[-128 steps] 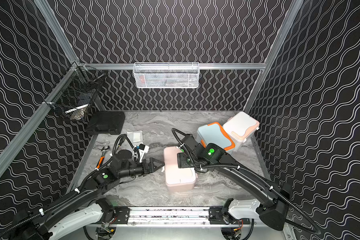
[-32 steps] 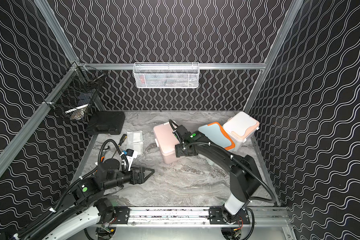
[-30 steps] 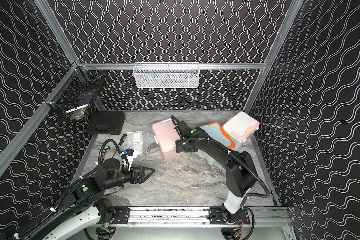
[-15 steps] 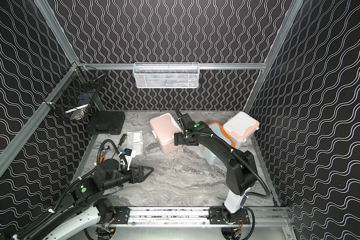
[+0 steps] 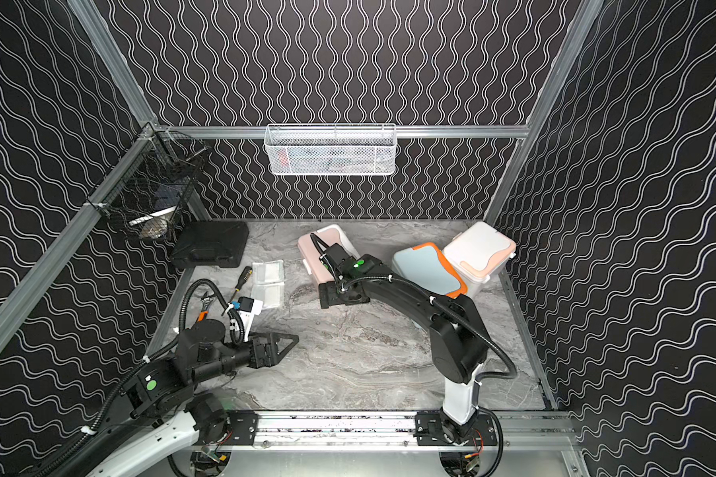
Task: Open first aid kits and take out gauze
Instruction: Move the first aid kit to the center of the board.
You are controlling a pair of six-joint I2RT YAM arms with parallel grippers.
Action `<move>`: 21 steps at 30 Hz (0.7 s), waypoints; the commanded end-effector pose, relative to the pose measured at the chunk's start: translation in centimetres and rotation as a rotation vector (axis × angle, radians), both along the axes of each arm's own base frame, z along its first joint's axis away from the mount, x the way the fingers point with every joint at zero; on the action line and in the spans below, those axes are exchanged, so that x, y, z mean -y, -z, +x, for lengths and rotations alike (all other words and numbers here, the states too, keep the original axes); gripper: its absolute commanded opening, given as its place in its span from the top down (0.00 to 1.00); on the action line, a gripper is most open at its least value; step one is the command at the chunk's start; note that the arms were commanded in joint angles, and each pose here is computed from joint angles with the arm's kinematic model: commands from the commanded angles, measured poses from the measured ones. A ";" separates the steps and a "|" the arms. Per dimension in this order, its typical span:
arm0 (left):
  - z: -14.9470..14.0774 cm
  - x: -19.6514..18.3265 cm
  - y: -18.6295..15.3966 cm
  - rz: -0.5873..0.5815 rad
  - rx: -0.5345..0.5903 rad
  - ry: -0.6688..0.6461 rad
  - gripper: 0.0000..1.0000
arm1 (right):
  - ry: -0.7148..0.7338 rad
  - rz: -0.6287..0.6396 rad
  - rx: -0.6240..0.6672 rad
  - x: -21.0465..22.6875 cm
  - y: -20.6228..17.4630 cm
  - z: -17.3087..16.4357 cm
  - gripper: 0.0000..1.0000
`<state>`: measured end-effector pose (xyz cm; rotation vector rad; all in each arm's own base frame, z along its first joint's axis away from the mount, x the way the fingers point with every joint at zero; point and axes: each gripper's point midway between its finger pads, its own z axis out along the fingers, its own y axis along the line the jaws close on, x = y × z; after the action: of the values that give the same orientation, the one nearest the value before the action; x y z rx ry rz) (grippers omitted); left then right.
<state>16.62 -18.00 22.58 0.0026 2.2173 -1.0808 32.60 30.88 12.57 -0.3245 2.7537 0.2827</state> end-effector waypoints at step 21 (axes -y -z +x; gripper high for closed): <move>0.8 -0.2 -0.9 0.032 0.033 -0.026 0.01 | 0.126 0.134 0.134 3.4 -5.1 6.0 0.02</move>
<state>17.17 -18.08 23.40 -0.0073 2.2065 -1.0661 39.68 25.77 16.35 -0.1070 2.6376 0.3011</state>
